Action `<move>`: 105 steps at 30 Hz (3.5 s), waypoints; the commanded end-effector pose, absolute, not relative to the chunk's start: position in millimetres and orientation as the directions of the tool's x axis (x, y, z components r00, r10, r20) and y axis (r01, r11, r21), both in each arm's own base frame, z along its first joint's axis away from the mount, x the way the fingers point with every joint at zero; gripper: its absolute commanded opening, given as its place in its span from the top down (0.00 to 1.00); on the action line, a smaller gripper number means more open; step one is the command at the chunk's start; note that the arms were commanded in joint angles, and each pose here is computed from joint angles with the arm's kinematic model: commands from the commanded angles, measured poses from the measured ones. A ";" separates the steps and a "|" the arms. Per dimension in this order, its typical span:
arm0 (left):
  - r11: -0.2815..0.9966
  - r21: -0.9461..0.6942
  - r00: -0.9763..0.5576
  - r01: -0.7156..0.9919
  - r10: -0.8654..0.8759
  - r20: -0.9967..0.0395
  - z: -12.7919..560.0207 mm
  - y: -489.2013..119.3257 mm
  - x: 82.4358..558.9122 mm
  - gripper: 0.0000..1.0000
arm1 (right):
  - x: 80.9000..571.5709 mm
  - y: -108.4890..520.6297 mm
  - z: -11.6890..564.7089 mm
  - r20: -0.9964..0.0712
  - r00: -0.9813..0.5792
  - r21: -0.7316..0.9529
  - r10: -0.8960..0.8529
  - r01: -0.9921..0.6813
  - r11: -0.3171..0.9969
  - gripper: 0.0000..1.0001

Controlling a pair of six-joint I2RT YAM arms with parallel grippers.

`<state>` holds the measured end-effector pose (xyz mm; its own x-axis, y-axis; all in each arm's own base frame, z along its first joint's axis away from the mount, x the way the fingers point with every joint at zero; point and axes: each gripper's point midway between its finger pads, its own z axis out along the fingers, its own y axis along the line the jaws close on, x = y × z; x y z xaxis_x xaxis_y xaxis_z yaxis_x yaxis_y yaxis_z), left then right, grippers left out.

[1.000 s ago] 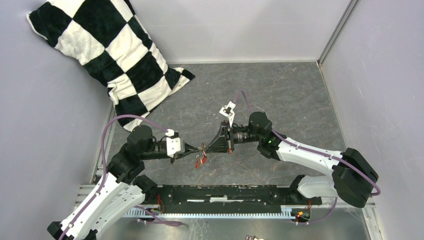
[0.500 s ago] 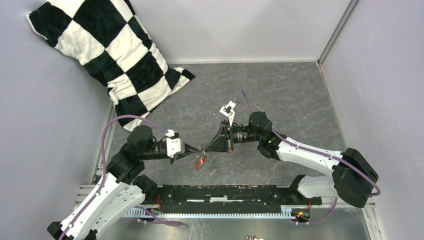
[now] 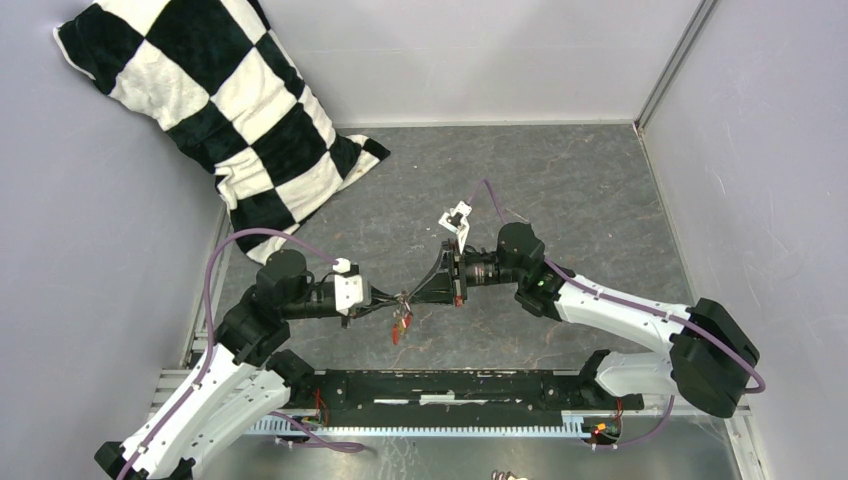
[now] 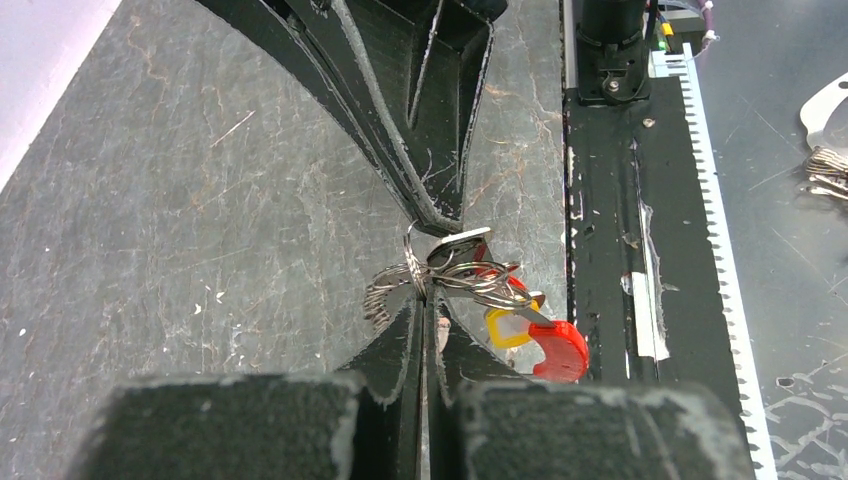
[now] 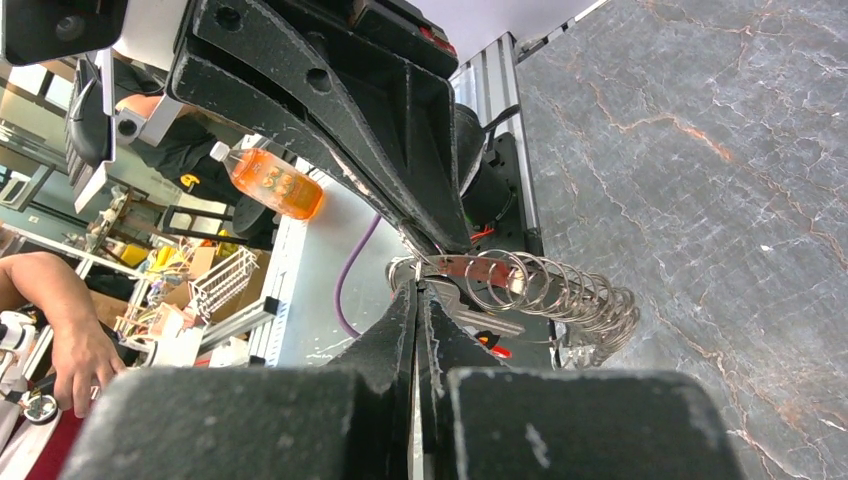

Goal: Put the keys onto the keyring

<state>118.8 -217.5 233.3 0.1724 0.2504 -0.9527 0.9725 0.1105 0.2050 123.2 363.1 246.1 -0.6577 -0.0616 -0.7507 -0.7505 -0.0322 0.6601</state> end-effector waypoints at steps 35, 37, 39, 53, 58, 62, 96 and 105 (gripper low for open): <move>0.046 0.234 0.216 0.971 0.244 -0.946 241.5 -219.4 111.7 0.98 | 130.7 362.3 290.3 -0.864 -0.502 0.502 0.033 -0.865 -0.009 1.00; 0.045 0.234 0.217 0.971 0.244 -0.945 240.8 -219.4 111.5 0.98 | 129.6 362.2 289.4 -0.864 -0.503 0.503 0.030 -0.864 -0.012 1.00; 0.045 0.232 0.214 0.972 0.245 -0.946 240.5 -219.4 111.8 0.98 | 129.4 363.2 291.1 -0.864 -0.503 0.503 0.034 -0.864 -0.017 1.00; 0.107 0.260 0.231 0.960 0.229 -0.946 250.9 -219.7 122.8 0.98 | 111.3 380.7 286.0 -0.838 -0.545 0.543 -0.003 -0.835 -0.087 1.00; 0.131 0.264 0.230 0.956 0.224 -0.947 254.2 -219.5 126.7 0.98 | 108.5 383.4 286.7 -0.838 -0.546 0.544 -0.012 -0.834 -0.096 1.00; 0.150 0.265 0.230 0.953 0.217 -0.949 256.2 -219.6 129.3 0.98 | 109.3 385.0 287.6 -0.839 -0.543 0.542 -0.016 -0.835 -0.089 1.00; 0.276 0.340 0.371 0.899 -0.064 -0.927 339.6 -227.1 136.7 0.98 | 106.7 379.6 376.4 -0.891 -0.416 0.425 -0.180 -0.905 -0.011 0.69; 0.294 0.380 0.426 0.877 -0.110 -0.898 351.7 -225.8 134.7 0.98 | 108.1 369.2 408.7 -0.894 -0.416 0.416 -0.167 -0.909 0.035 0.67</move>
